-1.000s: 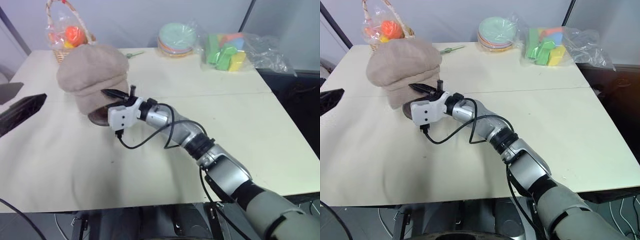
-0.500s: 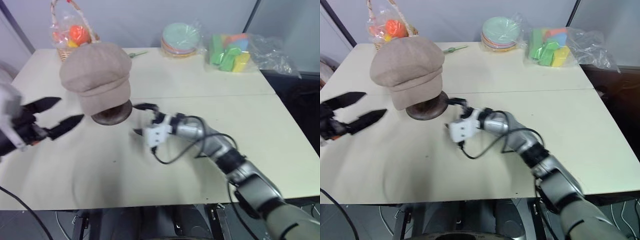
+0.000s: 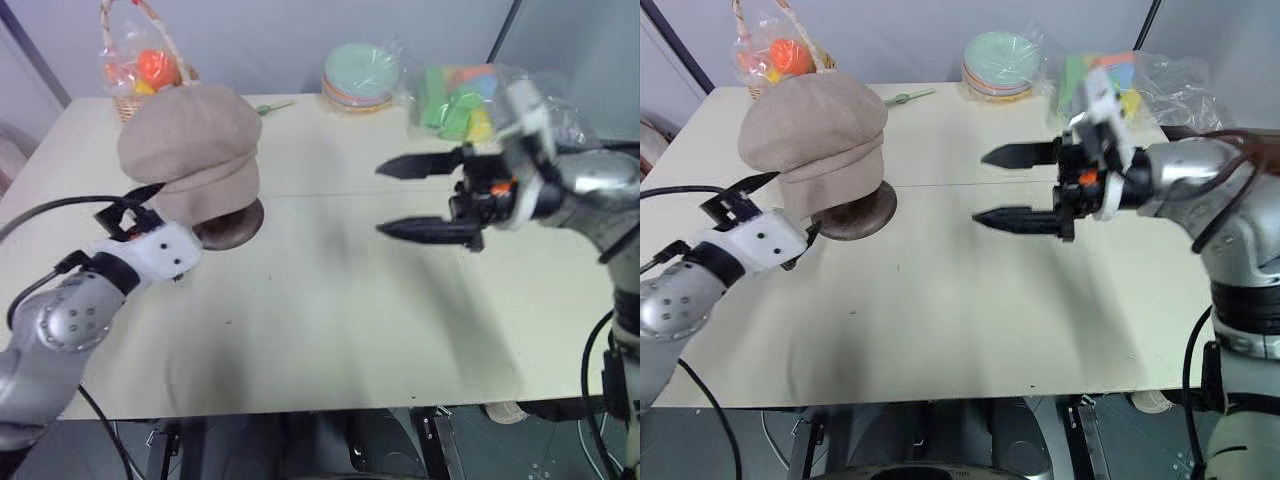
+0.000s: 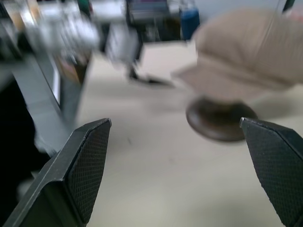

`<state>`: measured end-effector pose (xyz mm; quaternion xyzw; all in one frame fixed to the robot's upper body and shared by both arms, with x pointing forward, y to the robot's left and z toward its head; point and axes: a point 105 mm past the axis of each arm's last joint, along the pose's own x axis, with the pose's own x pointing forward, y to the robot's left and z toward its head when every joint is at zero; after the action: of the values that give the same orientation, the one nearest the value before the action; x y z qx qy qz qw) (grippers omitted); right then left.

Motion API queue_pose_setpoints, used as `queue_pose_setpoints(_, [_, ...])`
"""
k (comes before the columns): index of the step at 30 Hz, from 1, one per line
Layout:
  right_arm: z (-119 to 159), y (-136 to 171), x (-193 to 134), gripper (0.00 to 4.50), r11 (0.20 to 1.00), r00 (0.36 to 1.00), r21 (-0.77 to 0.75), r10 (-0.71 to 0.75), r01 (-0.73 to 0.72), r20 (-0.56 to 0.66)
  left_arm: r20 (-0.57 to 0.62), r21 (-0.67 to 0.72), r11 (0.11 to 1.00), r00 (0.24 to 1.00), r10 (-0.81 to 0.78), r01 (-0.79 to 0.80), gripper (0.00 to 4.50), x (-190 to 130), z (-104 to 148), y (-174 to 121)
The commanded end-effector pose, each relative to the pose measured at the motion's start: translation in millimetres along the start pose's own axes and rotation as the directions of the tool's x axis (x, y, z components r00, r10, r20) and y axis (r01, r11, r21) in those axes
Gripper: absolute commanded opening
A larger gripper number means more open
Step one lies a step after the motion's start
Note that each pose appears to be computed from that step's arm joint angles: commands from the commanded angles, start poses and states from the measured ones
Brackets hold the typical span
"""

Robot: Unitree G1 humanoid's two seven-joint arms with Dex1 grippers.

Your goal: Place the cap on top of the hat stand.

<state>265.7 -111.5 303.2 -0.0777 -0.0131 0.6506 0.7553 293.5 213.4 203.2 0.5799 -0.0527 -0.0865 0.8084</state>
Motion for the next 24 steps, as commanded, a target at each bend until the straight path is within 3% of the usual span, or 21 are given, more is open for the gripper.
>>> queue_pose_setpoints(1, [19, 2, -6, 4.47, 0.999, 0.999, -0.03, -0.016, 0.017, 0.03, 0.005, 0.052, 0.997, 0.999, 0.05, -0.05, 4.5, 11, 4, -4])
queue_pose_setpoints(8, [29, -2, -9, 4.47, 0.995, 0.998, -0.076, -0.058, 0.06, 0.03, 0.043, 0.086, 0.994, 0.997, 0.063, -0.066, 4.5, 29, 19, -20])
queue_pose_setpoints(12, [31, -4, -12, 4.5, 0.992, 0.996, -0.097, -0.081, 0.083, 0.024, 0.053, 0.086, 0.993, 0.996, 0.077, -0.081, 3.23, 29, 19, -19])
queue_pose_setpoints(18, [28, -4, -12, 4.5, 0.989, 0.995, -0.113, -0.097, 0.098, 0.018, 0.093, 0.153, 0.983, 0.991, 0.093, -0.106, 0.25, 22, 9, -8])
queue_pose_setpoints(24, [26, -5, -12, 4.5, 0.986, 0.995, -0.131, -0.104, 0.104, 0.013, 0.253, 0.221, 0.966, 0.965, 0.075, -0.133, 0.12, 9, -9, 19])
